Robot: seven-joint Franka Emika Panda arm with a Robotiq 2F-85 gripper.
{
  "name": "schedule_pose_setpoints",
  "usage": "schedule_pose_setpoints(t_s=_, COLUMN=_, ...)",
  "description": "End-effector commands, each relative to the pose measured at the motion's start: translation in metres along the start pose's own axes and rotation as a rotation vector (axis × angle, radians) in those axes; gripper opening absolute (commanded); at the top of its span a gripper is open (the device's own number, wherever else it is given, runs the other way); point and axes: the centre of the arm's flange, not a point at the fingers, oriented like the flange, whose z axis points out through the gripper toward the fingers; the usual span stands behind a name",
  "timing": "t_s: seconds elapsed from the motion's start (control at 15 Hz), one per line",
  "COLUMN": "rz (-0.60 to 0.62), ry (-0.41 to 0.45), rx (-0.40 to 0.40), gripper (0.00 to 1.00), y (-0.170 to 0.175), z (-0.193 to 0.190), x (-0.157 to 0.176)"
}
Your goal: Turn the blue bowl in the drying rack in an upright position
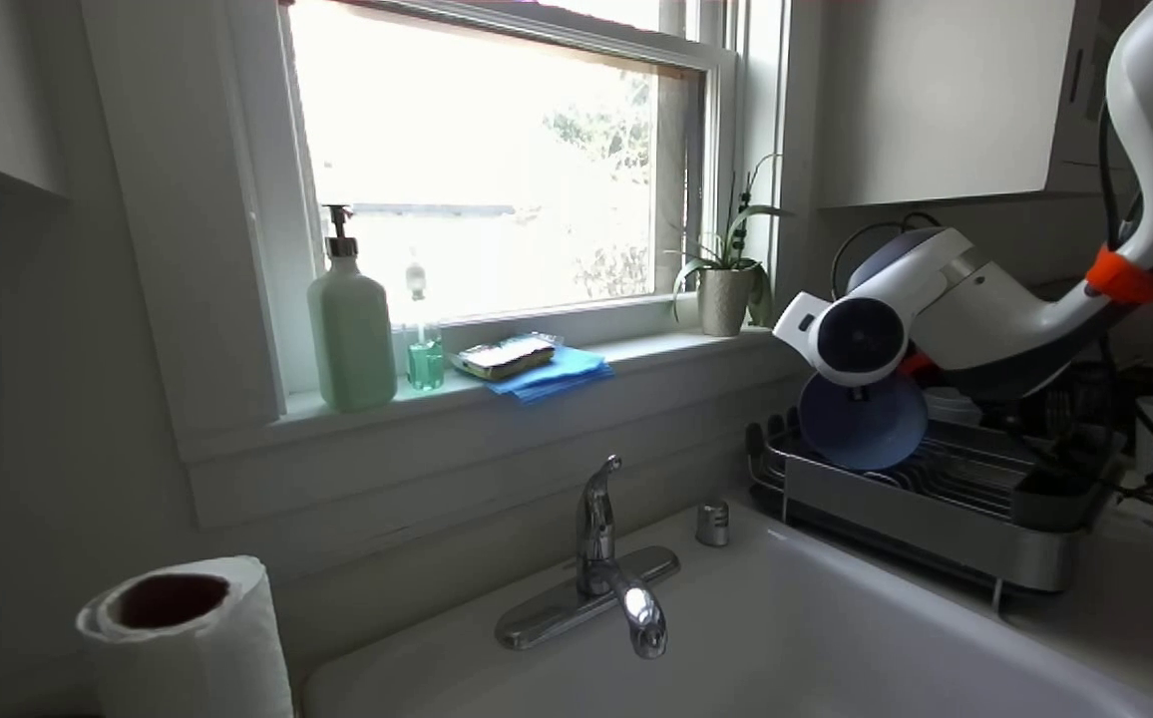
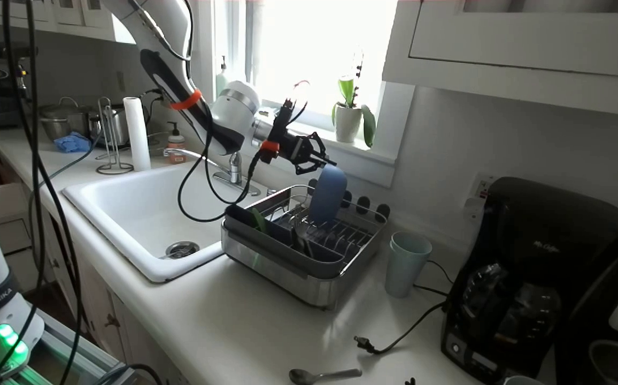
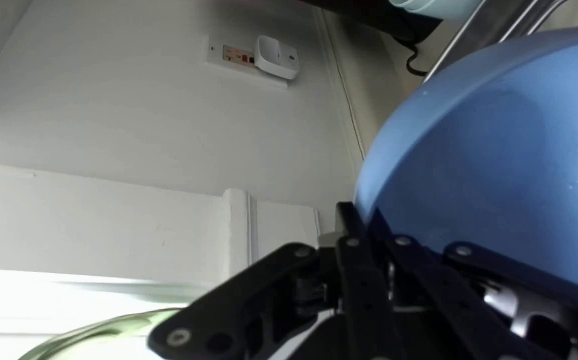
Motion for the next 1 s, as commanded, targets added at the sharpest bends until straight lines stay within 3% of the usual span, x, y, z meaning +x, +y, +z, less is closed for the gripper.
schedule_pose_setpoints(t_s=0.0, rz=-0.084, ry=0.058, rx=-0.066, gripper=0.01, y=-0.007, z=-0.016, x=-0.014)
schedule_pose_setpoints(t_s=0.47, rz=-0.206, ry=0.083, rx=-0.118, gripper=0.01, y=-0.028, z=-0.027, x=-0.009)
schedule_pose_setpoints(t_s=0.93, rz=-0.213, ry=-0.1, rx=-0.134, gripper=0.01, y=-0.032, z=-0.03, x=-0.004)
